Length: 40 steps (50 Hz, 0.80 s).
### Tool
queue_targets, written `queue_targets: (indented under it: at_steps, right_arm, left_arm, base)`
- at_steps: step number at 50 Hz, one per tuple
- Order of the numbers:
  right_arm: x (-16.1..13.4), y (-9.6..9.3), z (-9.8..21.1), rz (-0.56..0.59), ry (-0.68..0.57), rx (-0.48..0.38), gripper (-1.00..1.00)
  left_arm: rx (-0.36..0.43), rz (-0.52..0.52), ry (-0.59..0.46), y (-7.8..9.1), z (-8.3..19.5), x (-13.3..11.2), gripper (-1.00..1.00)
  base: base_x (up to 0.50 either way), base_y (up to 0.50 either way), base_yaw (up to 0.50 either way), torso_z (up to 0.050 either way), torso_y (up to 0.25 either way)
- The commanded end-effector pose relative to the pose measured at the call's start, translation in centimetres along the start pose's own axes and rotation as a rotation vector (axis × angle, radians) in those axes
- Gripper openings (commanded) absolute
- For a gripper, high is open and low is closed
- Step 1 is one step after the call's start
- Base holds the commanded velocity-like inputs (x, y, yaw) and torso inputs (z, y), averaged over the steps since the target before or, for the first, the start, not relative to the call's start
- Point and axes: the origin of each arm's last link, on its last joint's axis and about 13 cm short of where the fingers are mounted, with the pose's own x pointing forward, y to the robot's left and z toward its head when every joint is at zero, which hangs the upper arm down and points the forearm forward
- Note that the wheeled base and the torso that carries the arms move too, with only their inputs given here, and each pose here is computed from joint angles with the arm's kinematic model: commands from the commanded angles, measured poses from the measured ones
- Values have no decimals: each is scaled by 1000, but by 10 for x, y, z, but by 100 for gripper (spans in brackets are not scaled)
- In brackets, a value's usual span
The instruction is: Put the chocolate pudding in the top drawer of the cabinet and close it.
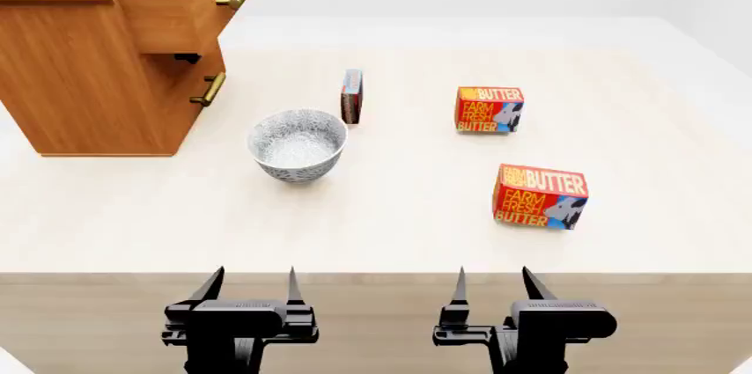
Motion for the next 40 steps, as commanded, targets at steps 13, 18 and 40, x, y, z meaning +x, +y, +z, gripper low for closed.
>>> queue_targets:
  at_steps: [13, 18, 40]
  right_arm:
    - [7, 0, 1, -7, 7, 7, 100]
    - [22, -2, 36, -20, -61, -3, 100]
    - [88, -25, 166, -40, -210, -88, 100]
  left_arm:
    - [-29, -36, -1, -2, 7, 4, 100]
    - [-15, -53, -74, 0, 45, 15, 100]
    - [63, -118, -224, 18, 188, 66, 100]
  base:
    - [0, 0, 0, 12, 0]
    - [0, 0, 0, 50, 0]
    - [0, 0, 0, 50, 0]
